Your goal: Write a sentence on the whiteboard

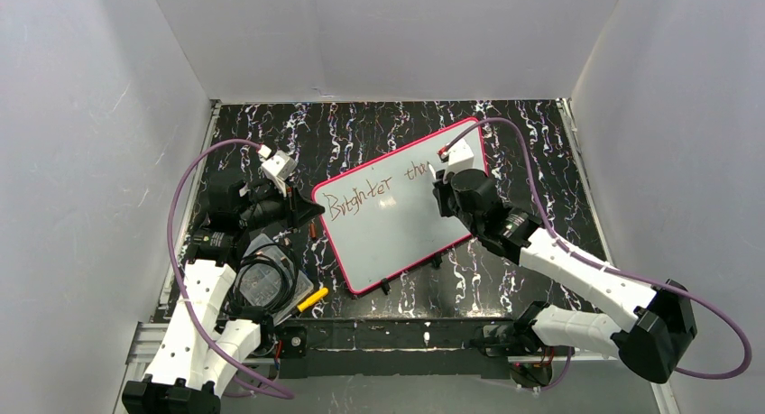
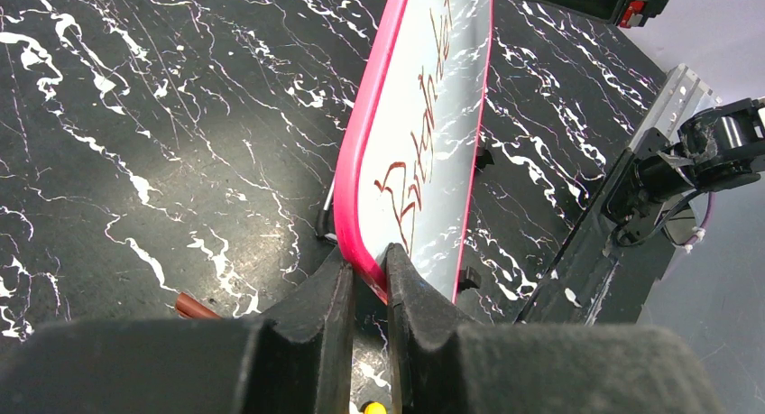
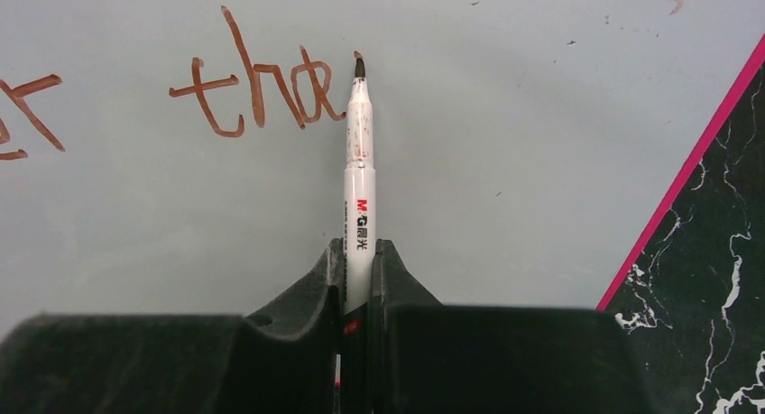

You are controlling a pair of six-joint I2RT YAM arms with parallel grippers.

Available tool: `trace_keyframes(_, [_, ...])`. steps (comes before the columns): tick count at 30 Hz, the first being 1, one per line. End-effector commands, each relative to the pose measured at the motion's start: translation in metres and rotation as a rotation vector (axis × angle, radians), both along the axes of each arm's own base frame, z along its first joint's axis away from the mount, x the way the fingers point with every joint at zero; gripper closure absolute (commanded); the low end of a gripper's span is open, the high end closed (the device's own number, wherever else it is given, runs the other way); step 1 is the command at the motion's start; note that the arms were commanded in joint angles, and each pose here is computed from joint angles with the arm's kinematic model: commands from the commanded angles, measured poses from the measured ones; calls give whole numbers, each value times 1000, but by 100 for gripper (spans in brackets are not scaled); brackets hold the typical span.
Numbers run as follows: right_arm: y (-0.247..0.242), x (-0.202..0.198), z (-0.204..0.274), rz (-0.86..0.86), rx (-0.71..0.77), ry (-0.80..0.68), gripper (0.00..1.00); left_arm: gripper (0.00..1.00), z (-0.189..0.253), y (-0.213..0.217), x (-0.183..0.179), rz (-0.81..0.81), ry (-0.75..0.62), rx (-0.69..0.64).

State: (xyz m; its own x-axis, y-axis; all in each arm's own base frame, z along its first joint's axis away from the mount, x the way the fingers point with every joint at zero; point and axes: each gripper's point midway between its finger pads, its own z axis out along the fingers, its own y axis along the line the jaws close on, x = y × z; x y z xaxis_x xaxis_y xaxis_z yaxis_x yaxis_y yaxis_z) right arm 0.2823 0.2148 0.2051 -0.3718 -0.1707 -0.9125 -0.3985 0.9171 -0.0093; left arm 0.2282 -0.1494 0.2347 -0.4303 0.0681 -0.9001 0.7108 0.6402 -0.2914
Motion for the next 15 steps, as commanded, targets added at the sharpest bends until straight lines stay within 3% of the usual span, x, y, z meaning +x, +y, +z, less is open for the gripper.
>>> trace_keyframes(1, [0,-8,-8,2,48,29,99,100,-8,4,-1,-14,-38,57])
trace_keyframes(7, [1,-13,-14,14,61,58,99,100,-7,4,-1,-15,-42,56])
trace_keyframes(15, [3,-2,11,-6,84,-18,99,100,-6,4,-2,-15,-43,54])
